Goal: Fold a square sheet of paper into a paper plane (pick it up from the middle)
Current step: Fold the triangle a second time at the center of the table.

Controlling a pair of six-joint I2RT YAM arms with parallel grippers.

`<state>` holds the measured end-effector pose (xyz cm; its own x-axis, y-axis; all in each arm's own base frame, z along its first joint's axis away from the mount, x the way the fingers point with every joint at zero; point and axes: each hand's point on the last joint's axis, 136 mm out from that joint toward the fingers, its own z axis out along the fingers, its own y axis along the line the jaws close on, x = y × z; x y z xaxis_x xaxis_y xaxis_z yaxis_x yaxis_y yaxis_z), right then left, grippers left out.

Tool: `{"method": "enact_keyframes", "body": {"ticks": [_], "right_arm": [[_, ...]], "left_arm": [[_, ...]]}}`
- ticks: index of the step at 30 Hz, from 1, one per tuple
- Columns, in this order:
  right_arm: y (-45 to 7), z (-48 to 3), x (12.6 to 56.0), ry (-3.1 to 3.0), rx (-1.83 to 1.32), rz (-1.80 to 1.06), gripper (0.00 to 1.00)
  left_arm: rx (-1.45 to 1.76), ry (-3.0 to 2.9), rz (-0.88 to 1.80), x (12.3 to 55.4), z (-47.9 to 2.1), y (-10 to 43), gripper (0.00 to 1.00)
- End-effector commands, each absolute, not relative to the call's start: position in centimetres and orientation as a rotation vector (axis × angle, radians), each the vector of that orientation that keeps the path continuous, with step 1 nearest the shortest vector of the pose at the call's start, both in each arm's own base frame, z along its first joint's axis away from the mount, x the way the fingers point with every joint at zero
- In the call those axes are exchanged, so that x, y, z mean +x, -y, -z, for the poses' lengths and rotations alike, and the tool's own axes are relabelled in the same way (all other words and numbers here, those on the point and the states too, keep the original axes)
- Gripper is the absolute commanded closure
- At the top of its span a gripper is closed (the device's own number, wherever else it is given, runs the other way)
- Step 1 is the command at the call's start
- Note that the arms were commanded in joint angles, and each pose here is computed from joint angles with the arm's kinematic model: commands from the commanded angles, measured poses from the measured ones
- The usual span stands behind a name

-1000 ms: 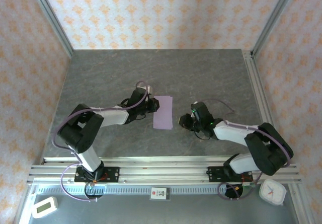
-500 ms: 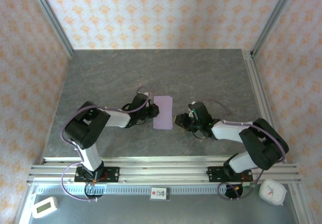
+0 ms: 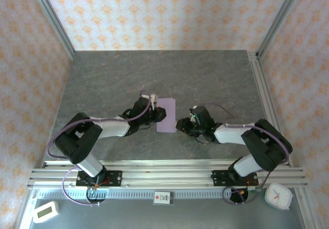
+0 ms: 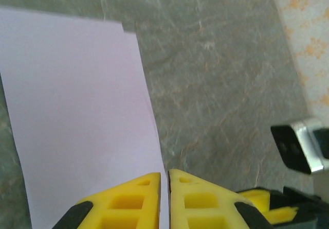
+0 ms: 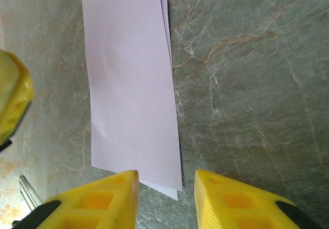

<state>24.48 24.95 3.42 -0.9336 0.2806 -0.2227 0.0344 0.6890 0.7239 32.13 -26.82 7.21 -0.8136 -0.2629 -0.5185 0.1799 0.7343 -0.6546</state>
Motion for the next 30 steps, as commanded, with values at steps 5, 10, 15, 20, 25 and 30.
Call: {"method": "enact_keyframes", "body": {"ticks": [5, 10, 15, 20, 25, 30], "right_arm": [[-25.8, -2.8, 24.3, -2.598, 0.242, -1.102, 0.66], [-26.6, -2.9, 24.3, -2.603, 0.220, -1.110, 0.67], [-27.2, -3.1, 24.6, -2.602, 0.215, -1.120, 0.67], [-27.8, -3.6, 24.8, -2.594, 0.202, -1.141, 0.70], [-28.4, -3.6, 24.9, -2.596, 0.193, -1.170, 0.72], [-28.6, -3.7, 24.8, -2.594, 0.194, -1.191, 0.76]], "left_arm": [[-0.094, -2.378, 1.010, 29.4, -4.2, 26.6, 0.87], [-0.122, -2.407, 0.984, 28.3, -2.1, 25.6, 0.87], [-0.127, -2.425, 0.969, 27.9, -1.1, 25.2, 0.87], [-0.120, -2.432, 0.964, 27.7, -0.8, 25.1, 0.87], [-0.117, -2.435, 0.958, 27.7, -0.6, 25.1, 0.87], [-0.118, -2.437, 0.956, 27.6, -0.5, 25.0, 0.87]]}}
